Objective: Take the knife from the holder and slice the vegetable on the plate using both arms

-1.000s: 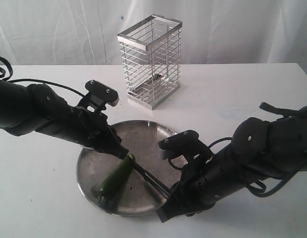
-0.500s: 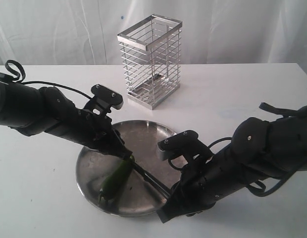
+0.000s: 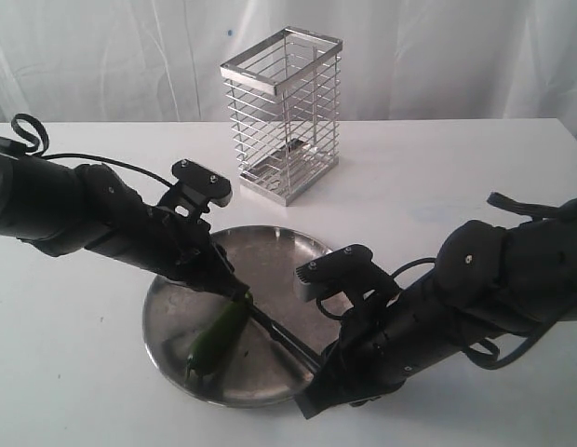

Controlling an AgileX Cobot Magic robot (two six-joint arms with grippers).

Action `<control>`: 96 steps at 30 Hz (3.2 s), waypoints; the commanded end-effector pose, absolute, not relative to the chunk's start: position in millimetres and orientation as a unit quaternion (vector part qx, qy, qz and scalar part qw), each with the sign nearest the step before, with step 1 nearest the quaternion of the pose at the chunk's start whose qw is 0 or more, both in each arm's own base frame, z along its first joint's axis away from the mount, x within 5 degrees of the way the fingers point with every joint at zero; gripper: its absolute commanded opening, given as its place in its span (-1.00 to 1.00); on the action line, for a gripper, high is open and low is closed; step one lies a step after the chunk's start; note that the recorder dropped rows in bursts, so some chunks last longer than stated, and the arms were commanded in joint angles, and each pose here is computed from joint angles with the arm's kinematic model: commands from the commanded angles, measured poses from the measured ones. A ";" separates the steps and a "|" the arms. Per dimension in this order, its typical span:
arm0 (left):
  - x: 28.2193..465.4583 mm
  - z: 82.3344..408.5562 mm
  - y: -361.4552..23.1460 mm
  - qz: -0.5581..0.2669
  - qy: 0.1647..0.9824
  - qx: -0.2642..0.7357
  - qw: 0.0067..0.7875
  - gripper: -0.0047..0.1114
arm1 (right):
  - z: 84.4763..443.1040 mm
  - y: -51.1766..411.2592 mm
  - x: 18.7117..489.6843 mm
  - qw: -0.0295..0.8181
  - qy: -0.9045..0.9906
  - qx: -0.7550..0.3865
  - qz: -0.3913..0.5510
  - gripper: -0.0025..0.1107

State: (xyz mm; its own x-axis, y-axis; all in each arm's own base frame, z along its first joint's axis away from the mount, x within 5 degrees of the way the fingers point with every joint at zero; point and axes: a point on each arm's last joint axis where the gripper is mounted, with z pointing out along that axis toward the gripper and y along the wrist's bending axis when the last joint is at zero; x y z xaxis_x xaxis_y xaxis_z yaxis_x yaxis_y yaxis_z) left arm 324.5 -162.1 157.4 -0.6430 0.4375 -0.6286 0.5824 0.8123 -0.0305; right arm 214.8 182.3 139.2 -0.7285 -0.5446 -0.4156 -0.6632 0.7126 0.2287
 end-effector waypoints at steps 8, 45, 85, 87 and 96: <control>327.1 119.9 -162.4 -0.114 0.918 0.271 0.265 -0.50 | 137.1 183.5 213.0 0.149 0.908 -0.343 0.187 -0.96; 291.1 144.8 -154.1 -0.140 0.905 0.335 0.224 -0.11 | 136.4 183.6 207.3 0.121 0.906 -0.356 0.196 -0.96; 262.1 239.8 -142.5 -0.152 0.870 0.347 0.317 -0.11 | 174.6 179.4 204.5 0.139 0.908 -0.346 0.193 -0.96; 262.7 239.3 -142.6 -0.151 0.870 0.346 0.318 -0.11 | 174.9 180.4 203.9 0.140 0.904 -0.356 0.193 -0.96; 262.1 239.0 -142.7 -0.155 0.873 0.339 0.313 -0.11 | 173.6 194.6 205.5 0.137 0.891 -0.392 0.185 -0.96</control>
State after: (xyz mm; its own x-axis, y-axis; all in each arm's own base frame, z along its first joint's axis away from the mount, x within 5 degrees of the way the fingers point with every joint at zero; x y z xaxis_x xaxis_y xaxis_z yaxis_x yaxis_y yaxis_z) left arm 264.4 -143.8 238.6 -0.5557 0.5084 -0.6578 0.6985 0.7147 -0.0377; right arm 201.8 191.2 173.2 -0.6776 -0.6295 -0.3803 -0.7295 0.6407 0.2395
